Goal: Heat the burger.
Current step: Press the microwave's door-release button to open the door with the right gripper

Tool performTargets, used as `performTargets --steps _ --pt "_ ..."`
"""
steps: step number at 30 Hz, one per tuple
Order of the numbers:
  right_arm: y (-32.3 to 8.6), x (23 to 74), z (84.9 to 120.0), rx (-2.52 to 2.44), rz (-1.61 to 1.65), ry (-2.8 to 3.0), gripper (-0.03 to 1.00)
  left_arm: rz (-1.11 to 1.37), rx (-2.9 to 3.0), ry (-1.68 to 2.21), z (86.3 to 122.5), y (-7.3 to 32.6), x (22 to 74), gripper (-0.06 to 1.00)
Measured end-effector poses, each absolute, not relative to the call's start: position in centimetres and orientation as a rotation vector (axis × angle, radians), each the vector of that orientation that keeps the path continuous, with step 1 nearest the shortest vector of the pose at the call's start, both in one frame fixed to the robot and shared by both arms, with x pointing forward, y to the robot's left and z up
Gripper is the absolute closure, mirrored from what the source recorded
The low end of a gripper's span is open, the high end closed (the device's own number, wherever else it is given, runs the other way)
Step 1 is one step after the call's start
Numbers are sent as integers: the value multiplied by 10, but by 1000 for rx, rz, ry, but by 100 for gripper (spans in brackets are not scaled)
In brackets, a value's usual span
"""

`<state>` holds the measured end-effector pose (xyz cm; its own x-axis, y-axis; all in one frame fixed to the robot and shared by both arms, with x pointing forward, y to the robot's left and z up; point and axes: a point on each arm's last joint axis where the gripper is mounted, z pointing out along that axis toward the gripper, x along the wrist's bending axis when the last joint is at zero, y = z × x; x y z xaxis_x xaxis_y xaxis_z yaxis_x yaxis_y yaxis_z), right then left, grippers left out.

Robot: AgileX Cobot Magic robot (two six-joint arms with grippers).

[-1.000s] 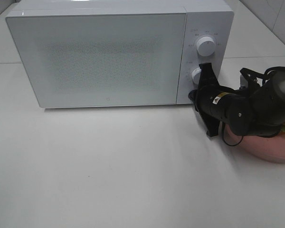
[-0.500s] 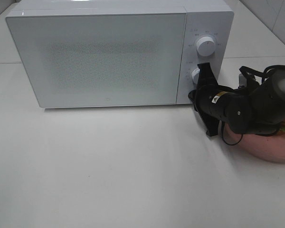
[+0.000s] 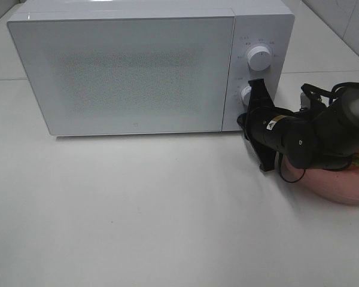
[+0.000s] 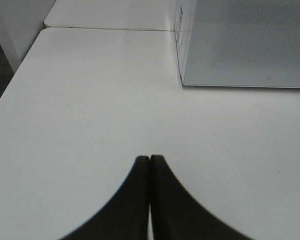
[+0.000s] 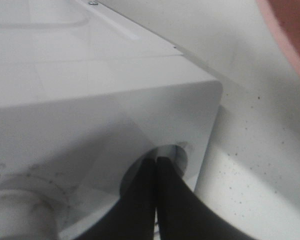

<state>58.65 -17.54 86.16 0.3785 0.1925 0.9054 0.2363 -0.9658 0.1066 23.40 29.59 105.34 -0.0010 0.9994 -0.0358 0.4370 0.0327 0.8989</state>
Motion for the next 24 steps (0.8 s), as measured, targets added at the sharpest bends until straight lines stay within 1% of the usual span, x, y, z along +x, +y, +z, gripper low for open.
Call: performTargets --steps 16,24 --pt "-175 589 863 -2582 -1675 -378 95 928 1508 1544 1053 296 234 94" --pt "-179 576 878 -2570 -1657 -429 95 928 1508 1544 1053 296 234 94"
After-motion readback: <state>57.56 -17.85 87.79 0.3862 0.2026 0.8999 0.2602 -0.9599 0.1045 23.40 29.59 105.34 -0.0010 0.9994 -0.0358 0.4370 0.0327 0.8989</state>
